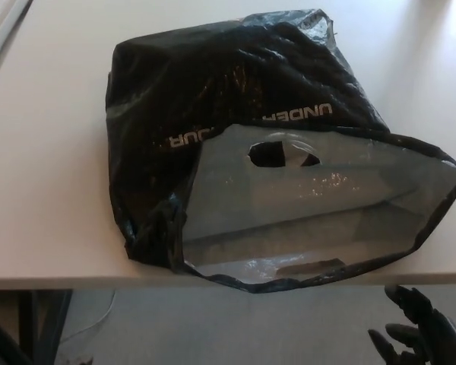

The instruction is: A plastic bag is kept infront of the robot in the middle of the desk and the robot uses both its hands to grab it from the top and lifts it up and then releases it.

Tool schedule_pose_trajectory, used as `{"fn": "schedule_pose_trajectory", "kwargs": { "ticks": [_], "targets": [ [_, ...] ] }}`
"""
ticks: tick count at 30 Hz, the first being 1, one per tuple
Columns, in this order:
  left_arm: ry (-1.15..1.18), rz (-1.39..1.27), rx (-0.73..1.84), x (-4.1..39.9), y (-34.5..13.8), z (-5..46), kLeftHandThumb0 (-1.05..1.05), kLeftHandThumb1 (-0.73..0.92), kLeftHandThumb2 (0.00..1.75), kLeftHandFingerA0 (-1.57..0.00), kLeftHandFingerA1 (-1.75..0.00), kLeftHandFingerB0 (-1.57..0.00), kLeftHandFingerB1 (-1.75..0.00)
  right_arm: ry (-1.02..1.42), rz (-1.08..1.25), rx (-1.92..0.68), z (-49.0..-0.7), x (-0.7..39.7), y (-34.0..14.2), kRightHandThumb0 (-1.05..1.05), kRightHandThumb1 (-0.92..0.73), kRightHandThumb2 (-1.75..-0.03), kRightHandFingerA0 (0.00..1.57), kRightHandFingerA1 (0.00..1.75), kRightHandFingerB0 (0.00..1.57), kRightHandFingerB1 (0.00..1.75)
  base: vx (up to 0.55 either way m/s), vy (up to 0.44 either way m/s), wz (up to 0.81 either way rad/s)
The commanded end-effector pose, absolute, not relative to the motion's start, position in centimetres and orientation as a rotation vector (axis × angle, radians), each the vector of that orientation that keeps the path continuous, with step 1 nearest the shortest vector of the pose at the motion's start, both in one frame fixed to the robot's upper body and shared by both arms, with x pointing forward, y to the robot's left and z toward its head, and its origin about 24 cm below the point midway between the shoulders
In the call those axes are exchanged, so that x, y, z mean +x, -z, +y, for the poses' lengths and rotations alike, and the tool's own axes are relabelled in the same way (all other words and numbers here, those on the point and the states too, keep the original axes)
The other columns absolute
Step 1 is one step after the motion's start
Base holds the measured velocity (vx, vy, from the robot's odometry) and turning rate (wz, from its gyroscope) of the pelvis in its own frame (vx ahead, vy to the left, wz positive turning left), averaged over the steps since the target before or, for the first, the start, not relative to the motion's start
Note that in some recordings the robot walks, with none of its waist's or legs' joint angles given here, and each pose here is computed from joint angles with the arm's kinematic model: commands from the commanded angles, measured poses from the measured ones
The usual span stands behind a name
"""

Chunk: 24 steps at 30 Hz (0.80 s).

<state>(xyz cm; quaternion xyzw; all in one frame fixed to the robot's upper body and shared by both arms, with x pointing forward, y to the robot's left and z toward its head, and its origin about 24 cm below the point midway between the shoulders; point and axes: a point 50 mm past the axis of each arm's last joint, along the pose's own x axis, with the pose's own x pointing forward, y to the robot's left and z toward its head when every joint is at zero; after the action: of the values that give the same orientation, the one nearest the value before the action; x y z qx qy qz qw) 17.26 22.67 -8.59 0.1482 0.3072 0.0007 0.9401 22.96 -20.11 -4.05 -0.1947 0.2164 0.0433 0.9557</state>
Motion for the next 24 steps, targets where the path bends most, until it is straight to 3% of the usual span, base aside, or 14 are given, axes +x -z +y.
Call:
{"fn": "schedule_pose_trajectory", "kwargs": {
  "ticks": [1,2,3,4,6,9,10,12,13,14,15,24],
  "targets": [
    [-0.239,-0.299,0.281,20.2,-5.1,23.2,-0.51,0.61,0.77,-0.29,-0.40,-0.14,-0.36,-0.531,-1.101,-0.476,-10.1,15.5,-23.8,0.35,-0.52,-1.05,0.32,0.64,0.25,0.56,0.00,0.000,0.00],
    [-0.271,-0.308,0.291,19.1,-4.9,24.0,-0.49,0.61,0.76,-0.30,-0.40,-0.14,-0.36,-0.229,-0.901,-0.326,-13.8,17.9,-19.2,-0.44,-0.67,-0.77,0.25,0.38,0.11,0.34,0.00,0.000,0.00],
    [-0.298,-0.311,0.315,18.8,-4.7,24.6,-0.50,0.60,0.76,-0.30,-0.40,-0.14,-0.36,-0.073,-0.752,-0.605,-16.8,19.4,-16.3,-0.21,-0.64,-0.59,0.45,0.37,0.26,0.31,0.00,0.000,0.00],
    [-0.298,-0.311,0.315,18.8,-4.7,24.6,-0.50,0.60,0.76,-0.30,-0.40,-0.14,-0.36,-0.073,-0.752,-0.605,-16.8,19.4,-16.3,-0.21,-0.64,-0.59,0.45,0.37,0.26,0.31,0.00,0.000,0.00],
    [-0.339,-0.302,0.336,17.7,-4.5,25.4,-0.48,0.57,0.74,-0.31,-0.41,-0.14,-0.36,0.072,-0.478,-0.654,-22.0,20.0,-10.5,-0.35,-0.57,-0.64,0.33,0.37,0.18,0.32,0.00,0.000,0.00],
    [-0.348,-0.316,0.323,17.3,-4.7,25.6,-0.47,0.57,0.74,-0.29,-0.40,-0.15,-0.36,0.085,-0.381,-0.691,-23.3,19.6,-8.8,-0.38,-0.56,-0.65,0.32,0.38,0.16,0.32,0.00,0.000,0.00],
    [-0.369,-0.356,0.313,17.1,-5.1,25.5,-0.44,0.55,0.71,-0.29,-0.39,-0.16,-0.35,0.085,-0.297,-0.694,-24.1,18.4,-6.8,-0.44,-0.53,-0.69,0.24,0.39,0.07,0.27,0.00,0.000,0.00],
    [-0.361,-0.364,0.304,16.9,-5.3,25.6,-0.44,0.55,0.71,-0.27,-0.39,-0.15,-0.35,0.095,-0.254,-0.717,-24.3,17.6,-5.7,-0.42,-0.62,-0.61,0.27,0.32,0.07,0.21,0.00,0.000,0.00],
    [-0.359,-0.354,0.299,16.8,-5.3,25.5,-0.46,0.55,0.72,-0.27,-0.39,-0.15,-0.35,0.095,-0.227,-0.703,-24.4,17.0,-5.1,-0.26,-0.52,-0.99,0.00,0.45,0.00,0.48,0.00,0.000,0.00],
    [-0.359,-0.350,0.297,16.8,-5.3,25.5,-0.46,0.55,0.72,-0.27,-0.39,-0.15,-0.35,0.094,-0.219,-0.696,-24.5,16.7,-4.9,-0.26,-0.52,-0.99,0.00,0.45,0.00,0.48,0.00,0.000,0.00],
    [-0.348,-0.351,0.310,16.5,-5.3,25.4,-0.47,0.55,0.72,-0.28,-0.39,-0.14,-0.35,0.104,-0.178,-0.688,-24.7,15.5,-3.9,-0.44,-0.63,-0.60,0.19,0.30,0.00,0.17,0.00,0.000,0.00],
    [-0.385,-0.372,0.303,13.8,-4.6,25.7,-0.41,0.53,0.69,-0.31,-0.39,-0.13,-0.34,0.195,-0.203,-0.668,-25.6,10.8,-3.5,-0.43,-0.64,-0.60,0.22,0.29,0.00,0.22,0.00,0.000,0.00]
  ]
}}
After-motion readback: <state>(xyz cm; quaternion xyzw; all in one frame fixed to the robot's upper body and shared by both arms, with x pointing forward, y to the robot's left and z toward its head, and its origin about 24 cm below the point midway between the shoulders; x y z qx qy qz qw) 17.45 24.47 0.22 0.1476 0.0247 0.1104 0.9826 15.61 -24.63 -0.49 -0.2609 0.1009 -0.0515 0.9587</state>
